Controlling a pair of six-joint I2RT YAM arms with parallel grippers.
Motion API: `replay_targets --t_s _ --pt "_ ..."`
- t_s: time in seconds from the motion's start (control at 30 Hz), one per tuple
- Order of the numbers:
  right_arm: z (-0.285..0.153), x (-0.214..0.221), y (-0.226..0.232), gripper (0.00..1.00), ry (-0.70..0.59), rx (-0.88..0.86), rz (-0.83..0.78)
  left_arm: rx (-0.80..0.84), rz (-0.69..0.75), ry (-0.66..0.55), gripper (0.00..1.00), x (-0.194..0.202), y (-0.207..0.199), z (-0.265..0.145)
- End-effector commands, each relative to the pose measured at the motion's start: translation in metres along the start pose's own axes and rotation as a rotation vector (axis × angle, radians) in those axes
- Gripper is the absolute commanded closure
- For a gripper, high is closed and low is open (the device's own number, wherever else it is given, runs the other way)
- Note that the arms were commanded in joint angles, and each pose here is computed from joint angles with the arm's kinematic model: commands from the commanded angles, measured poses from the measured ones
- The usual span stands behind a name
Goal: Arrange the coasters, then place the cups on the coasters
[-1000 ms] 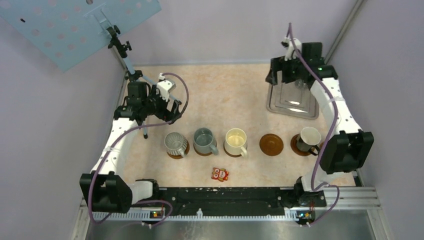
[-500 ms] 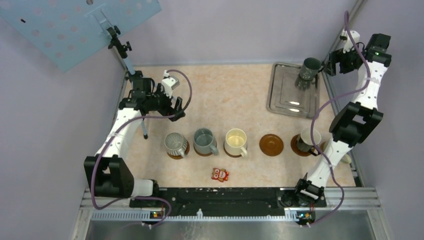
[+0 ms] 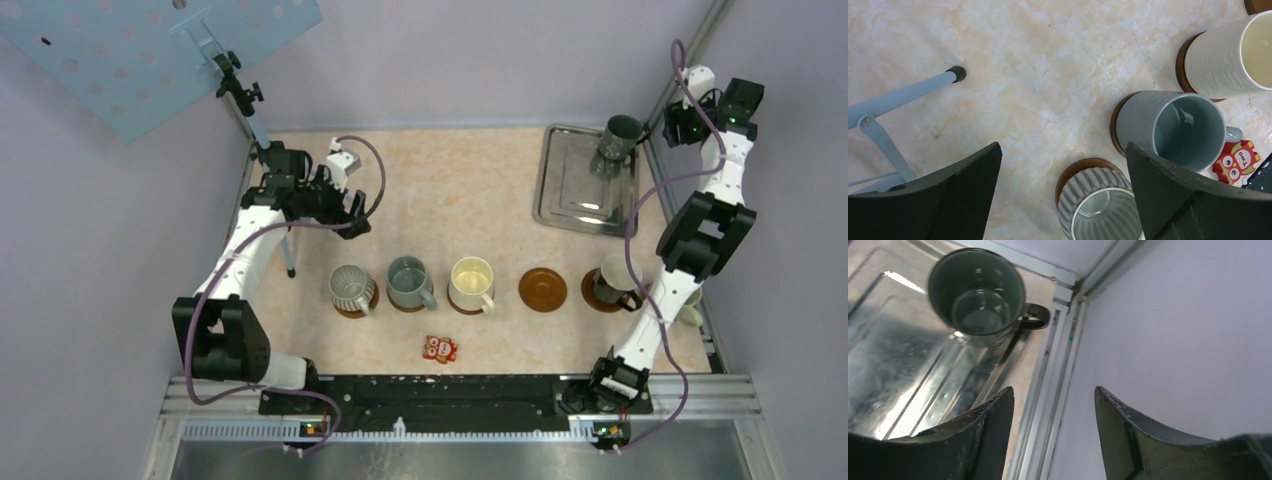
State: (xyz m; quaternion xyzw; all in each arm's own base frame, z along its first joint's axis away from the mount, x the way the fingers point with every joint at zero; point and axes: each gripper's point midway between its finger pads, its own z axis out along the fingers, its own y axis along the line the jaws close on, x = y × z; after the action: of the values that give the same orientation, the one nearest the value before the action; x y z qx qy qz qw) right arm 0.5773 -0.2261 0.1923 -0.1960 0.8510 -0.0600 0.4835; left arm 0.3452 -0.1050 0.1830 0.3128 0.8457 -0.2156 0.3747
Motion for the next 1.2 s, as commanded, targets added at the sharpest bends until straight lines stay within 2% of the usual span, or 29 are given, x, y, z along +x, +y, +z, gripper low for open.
replay_targets --t_s 0.0,0.2,0.5,0.9,1.17 --pt "0.012 -0.024 -0.032 0.42 -0.081 0.199 0.028 -0.009 0.034 -0.025 0.01 -0.015 0.005 -0.002" --pt "0.038 -0.021 -0.024 0.47 -0.09 0.236 0.077 -0.011 0.025 -0.023 0.01 -0.016 0.007 0.001" --pt "0.074 -0.011 0.008 0.48 -0.071 0.189 0.102 -0.022 0.024 -0.014 0.01 -0.014 0.007 -0.002" --pt "0.077 -0.008 0.032 0.5 -0.075 0.103 0.17 -0.028 0.026 -0.011 0.01 -0.012 0.006 -0.004" --pt "0.072 -0.015 0.052 0.5 -0.093 0.018 0.353 -0.022 0.024 -0.015 0.01 -0.013 0.007 -0.002"
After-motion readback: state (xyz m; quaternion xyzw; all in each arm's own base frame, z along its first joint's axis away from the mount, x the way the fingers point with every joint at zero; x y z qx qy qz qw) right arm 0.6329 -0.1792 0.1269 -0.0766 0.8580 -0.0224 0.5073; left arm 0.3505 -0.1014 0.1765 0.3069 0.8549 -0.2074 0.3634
